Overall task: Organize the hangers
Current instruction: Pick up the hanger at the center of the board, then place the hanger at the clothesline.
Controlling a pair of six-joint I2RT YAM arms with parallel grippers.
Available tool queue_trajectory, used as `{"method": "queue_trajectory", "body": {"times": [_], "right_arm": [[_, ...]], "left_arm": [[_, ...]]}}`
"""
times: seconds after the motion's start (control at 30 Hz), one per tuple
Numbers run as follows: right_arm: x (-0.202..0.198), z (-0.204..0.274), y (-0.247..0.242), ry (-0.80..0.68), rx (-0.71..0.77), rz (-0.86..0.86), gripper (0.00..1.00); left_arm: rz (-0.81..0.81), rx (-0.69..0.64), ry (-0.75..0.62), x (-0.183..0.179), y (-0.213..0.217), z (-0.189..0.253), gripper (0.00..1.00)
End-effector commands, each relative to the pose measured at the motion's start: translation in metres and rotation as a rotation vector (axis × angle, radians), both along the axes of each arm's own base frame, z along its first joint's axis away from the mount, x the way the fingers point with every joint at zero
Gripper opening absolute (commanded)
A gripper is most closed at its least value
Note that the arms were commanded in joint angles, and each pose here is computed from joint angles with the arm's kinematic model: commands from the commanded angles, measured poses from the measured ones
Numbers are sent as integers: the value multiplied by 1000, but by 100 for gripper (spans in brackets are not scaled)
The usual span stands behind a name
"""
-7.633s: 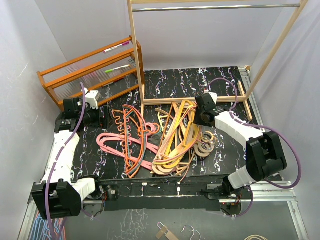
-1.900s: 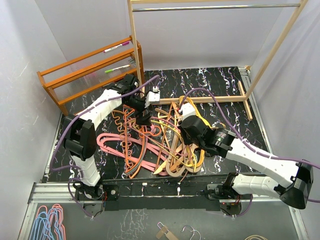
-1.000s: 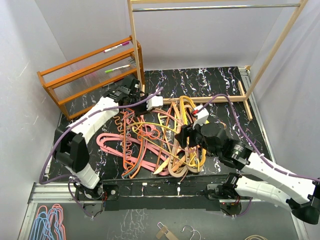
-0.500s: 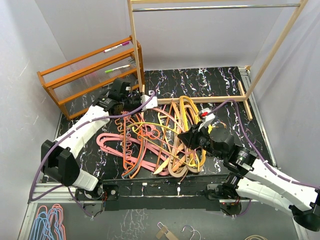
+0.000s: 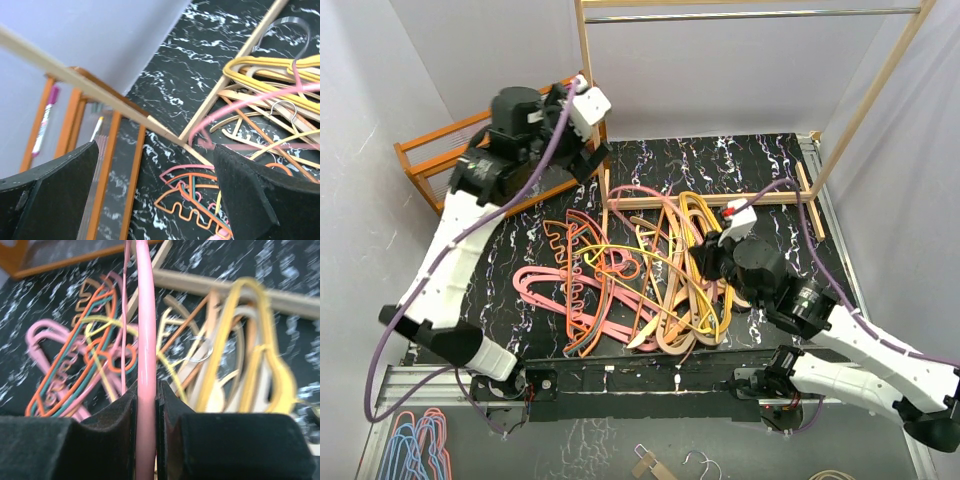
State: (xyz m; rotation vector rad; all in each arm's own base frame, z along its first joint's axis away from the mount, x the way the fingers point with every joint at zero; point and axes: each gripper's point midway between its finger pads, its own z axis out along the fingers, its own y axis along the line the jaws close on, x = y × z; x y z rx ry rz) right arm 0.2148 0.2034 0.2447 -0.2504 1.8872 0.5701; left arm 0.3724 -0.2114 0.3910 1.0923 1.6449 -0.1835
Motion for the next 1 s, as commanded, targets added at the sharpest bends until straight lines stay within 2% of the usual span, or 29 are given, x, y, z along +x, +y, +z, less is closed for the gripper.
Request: {"method": "queue_trajectory", "body": {"times": [0.0, 0.07, 0.17, 0.3, 0.43, 0.77, 0.97], "right_arm": [[26, 103, -51, -243, -108, -223, 8], [30, 135, -74, -304, -168, -310, 8], [35, 179, -99, -403, -232, -424, 8], [44, 215, -116, -518, -372, -527, 8], [47, 242, -114, -595, -393, -535, 8], [59, 300, -108, -724, -407, -560, 8], [100, 305, -108, -710, -427, -530, 8]], "left_arm": [[249, 1, 43, -31, 57, 23, 97], [307, -16, 60, -33, 73, 26, 97], [377, -130, 115, -30, 103, 32, 97], [418, -206, 156, -27, 123, 34, 97], [383, -255, 187, -33, 123, 36, 97], [375, -246, 205, -31, 123, 28, 97], [361, -259, 215, -28, 120, 28, 97]]}}
